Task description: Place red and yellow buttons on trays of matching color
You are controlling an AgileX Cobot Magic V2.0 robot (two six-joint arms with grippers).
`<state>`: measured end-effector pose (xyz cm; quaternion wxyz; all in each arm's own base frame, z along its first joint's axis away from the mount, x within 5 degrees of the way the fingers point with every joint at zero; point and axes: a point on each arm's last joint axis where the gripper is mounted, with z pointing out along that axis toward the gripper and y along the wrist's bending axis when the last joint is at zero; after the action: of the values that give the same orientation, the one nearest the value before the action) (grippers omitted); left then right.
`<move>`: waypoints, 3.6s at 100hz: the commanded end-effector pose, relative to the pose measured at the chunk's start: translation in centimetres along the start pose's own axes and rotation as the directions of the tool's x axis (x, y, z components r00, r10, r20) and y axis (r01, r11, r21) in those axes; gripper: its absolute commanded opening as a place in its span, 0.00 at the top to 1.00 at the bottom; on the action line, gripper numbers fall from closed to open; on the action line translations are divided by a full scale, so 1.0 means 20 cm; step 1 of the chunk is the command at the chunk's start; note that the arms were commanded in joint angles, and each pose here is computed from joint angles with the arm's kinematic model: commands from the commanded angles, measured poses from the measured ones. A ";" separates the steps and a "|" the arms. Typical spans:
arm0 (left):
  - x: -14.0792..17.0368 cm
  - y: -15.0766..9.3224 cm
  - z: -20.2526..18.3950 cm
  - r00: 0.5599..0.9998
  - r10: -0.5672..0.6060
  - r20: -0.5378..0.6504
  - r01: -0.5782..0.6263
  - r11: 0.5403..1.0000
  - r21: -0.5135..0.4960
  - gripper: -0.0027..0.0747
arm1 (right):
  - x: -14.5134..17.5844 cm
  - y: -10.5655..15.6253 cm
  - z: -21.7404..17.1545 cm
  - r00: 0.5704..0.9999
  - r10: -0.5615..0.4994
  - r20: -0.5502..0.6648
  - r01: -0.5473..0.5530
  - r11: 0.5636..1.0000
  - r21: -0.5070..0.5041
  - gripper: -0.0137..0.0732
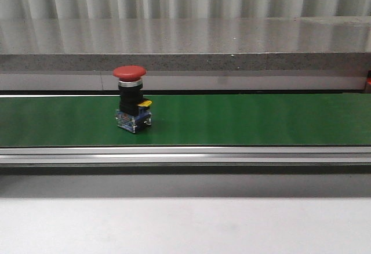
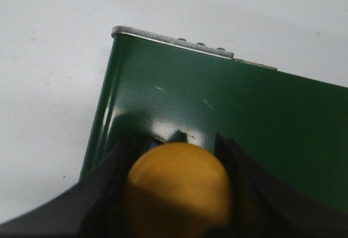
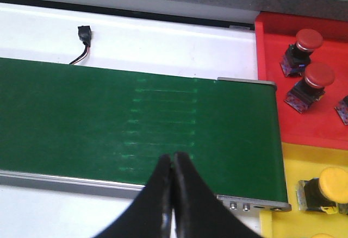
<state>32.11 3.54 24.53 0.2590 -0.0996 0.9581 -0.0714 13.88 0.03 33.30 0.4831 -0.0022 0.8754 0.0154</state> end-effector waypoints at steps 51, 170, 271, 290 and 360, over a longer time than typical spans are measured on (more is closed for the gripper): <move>-0.04 -0.05 -0.13 0.996 0.006 0.087 -0.010 0.999 0.042 0.09 | -0.06 0.00 -0.03 0.996 -0.010 0.089 0.009 1.000 0.003 0.92; 0.77 -0.16 -0.89 0.705 0.127 0.698 -0.271 0.958 0.099 0.15 | -0.06 0.00 -0.03 0.996 -0.010 0.089 0.009 1.000 0.003 0.92; 0.85 -0.14 -0.90 0.674 0.121 0.729 -0.277 0.956 0.098 0.99 | -0.06 0.00 -0.03 0.996 -0.010 0.089 0.009 1.000 0.003 0.92; 0.85 -0.14 -0.90 0.674 0.121 0.729 -0.277 0.956 0.098 0.99 | -0.06 0.00 -0.03 0.996 -0.010 0.089 0.009 1.000 0.003 0.92; 0.85 -0.14 -0.90 0.674 0.121 0.729 -0.277 0.956 0.098 0.99 | -0.05 0.01 -0.01 0.999 0.016 0.032 -0.015 1.000 -0.022 0.08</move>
<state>8.76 -1.54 30.74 0.5866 0.0186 0.8046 -0.0910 13.64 0.12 32.95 0.4625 -0.0020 0.8864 0.0212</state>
